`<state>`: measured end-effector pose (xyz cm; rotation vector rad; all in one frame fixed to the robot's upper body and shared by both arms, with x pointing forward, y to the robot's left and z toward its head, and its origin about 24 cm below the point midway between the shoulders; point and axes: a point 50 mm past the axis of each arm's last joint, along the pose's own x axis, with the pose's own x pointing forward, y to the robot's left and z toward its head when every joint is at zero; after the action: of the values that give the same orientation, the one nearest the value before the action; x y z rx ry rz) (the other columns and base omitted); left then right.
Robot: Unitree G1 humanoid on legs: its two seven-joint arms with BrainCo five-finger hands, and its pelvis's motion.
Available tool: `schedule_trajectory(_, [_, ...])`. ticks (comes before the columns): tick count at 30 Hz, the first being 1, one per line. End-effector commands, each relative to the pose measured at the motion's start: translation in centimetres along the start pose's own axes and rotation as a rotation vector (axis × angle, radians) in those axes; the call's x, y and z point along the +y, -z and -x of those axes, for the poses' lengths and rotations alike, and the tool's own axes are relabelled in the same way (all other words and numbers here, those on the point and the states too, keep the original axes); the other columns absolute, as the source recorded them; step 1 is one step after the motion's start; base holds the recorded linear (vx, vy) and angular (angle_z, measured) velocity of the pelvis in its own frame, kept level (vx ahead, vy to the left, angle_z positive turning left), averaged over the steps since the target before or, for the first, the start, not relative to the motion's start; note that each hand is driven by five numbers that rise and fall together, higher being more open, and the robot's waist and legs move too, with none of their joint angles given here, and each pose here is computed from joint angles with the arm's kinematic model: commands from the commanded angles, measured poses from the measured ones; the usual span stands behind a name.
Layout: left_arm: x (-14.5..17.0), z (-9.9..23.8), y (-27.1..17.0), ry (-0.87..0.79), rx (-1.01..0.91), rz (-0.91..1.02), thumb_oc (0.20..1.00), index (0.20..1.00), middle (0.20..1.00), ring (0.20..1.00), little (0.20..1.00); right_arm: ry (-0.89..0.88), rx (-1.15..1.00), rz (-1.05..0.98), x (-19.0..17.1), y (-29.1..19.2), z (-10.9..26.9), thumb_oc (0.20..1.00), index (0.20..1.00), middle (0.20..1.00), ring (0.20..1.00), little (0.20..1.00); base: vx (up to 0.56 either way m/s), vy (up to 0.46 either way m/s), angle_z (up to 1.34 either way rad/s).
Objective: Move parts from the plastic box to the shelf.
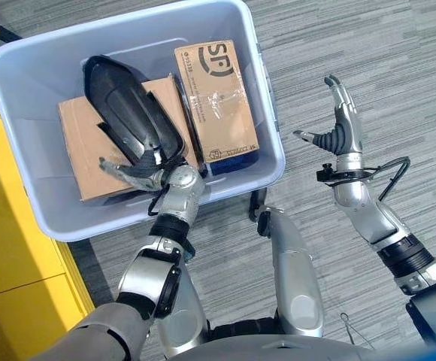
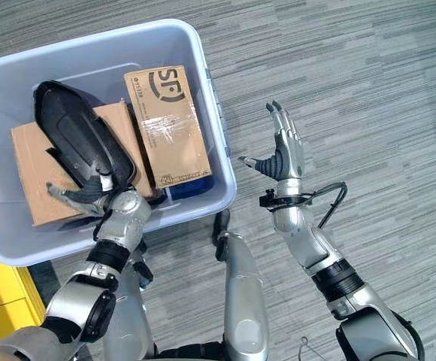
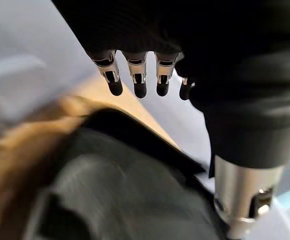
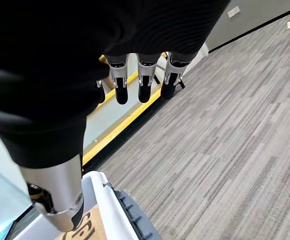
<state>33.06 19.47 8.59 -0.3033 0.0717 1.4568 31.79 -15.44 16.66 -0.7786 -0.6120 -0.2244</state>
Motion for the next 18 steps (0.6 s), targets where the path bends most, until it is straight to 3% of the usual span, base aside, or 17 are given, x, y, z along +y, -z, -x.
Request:
schedule_trajectory(1, [-0.6, -0.7, -2.6, -0.077, -0.063, 0.101, 1.000, 1.000, 1.000, 1.000, 1.000, 0.044, -0.059, -0.052, -0.7, -1.4, -0.8, 1.000, 1.000, 1.000, 1.000, 1.000, 0.00, 0.000, 0.00])
schedule_trajectory(9, [-1.3, -1.3, -4.2, -0.077, -0.183, 0.096, 1.000, 1.000, 1.000, 1.000, 1.000, 0.043, -0.034, -0.050, -0.5, -1.2, -1.0, 1.000, 1.000, 1.000, 1.000, 1.000, 0.00, -0.006, 0.00])
schedule_trajectory(18, [-2.4, 1.6, -4.9, 0.153, -0.421, 0.054, 1.000, 1.000, 1.000, 1.000, 1.000, 0.026, 0.002, -0.022, -0.5, -0.8, -1.0, 1.000, 1.000, 1.000, 1.000, 1.000, 0.01, -0.008, 0.00])
